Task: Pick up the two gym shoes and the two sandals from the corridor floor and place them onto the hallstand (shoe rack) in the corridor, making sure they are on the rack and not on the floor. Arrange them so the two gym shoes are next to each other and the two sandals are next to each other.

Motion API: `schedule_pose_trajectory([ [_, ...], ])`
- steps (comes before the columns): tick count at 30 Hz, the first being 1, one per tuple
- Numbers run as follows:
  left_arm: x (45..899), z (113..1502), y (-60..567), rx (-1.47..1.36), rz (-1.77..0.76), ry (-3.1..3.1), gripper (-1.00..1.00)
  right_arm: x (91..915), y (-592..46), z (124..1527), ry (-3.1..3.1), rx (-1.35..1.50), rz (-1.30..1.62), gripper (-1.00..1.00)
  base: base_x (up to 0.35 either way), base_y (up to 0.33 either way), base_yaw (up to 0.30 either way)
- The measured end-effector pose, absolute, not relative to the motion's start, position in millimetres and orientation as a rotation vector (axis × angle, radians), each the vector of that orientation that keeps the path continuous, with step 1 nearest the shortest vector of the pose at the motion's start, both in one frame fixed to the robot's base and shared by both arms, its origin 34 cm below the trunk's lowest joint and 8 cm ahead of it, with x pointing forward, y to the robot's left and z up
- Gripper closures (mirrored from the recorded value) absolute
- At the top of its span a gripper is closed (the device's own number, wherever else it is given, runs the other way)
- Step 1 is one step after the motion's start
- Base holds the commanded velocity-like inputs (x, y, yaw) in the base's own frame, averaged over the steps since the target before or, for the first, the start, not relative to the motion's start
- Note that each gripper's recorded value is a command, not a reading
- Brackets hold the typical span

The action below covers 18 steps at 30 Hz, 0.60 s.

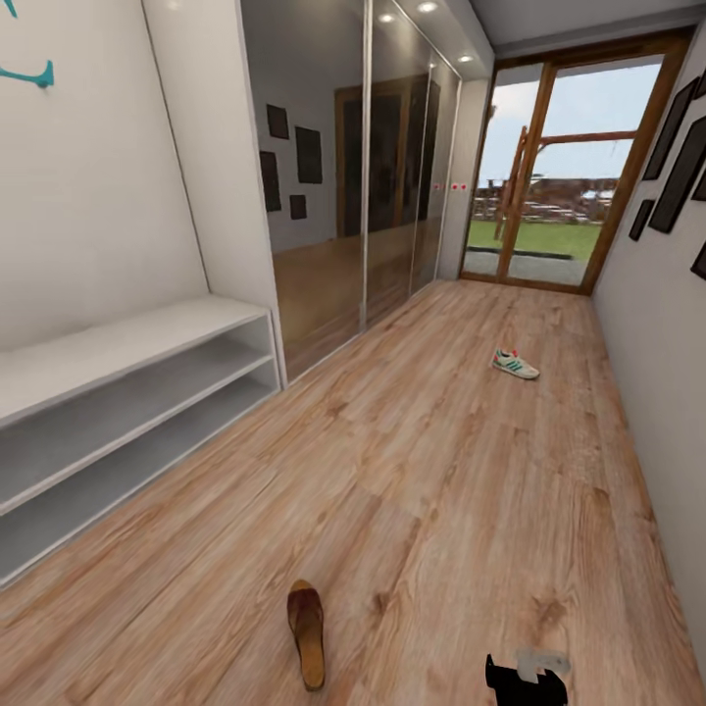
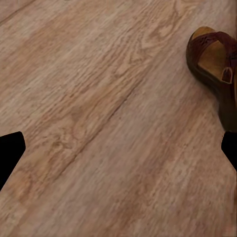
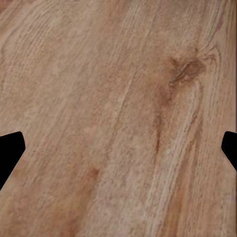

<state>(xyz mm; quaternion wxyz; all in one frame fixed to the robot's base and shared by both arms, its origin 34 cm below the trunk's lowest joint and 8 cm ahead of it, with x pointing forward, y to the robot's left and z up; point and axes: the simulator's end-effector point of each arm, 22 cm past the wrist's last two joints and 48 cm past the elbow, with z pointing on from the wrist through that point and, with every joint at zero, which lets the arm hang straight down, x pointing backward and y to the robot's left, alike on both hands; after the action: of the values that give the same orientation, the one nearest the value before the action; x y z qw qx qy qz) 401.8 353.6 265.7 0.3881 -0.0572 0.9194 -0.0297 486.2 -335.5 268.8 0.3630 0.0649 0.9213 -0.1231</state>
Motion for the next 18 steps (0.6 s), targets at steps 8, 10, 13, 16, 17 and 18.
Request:
schedule_pose_trajectory([
  [8,402.1,265.9,353.6,-0.146,-0.076,2.338,-1.0,486.1,-336.5,268.9,2.371,0.168,-0.319,-1.0,0.187,-0.224,0.003],
  [10,402.1,265.9,353.6,-0.146,-0.076,2.338,-1.0,486.1,-336.7,268.9,2.372,0.168,-0.32,-1.0,0.182,-0.229,0.0],
  [13,402.1,265.9,353.6,-0.146,-0.076,2.338,-1.0,486.1,-336.9,268.9,2.371,0.168,-0.32,-1.0,0.182,-0.23,0.0],
  [16,402.1,265.9,353.6,-0.146,-0.076,2.338,-1.0,486.1,-336.9,268.9,2.371,0.168,-0.32,-1.0,0.181,-0.23,0.0],
  [17,402.1,265.9,353.6,-0.146,-0.076,2.338,-1.0,486.1,-336.8,268.9,2.372,0.167,-0.32,-1.0,0.181,-0.23,0.0],
  [18,402.1,265.9,353.6,-0.146,-0.076,2.338,-1.0,486.2,-336.6,268.8,2.372,0.167,-0.318,-1.0,0.181,-0.23,0.0],
])
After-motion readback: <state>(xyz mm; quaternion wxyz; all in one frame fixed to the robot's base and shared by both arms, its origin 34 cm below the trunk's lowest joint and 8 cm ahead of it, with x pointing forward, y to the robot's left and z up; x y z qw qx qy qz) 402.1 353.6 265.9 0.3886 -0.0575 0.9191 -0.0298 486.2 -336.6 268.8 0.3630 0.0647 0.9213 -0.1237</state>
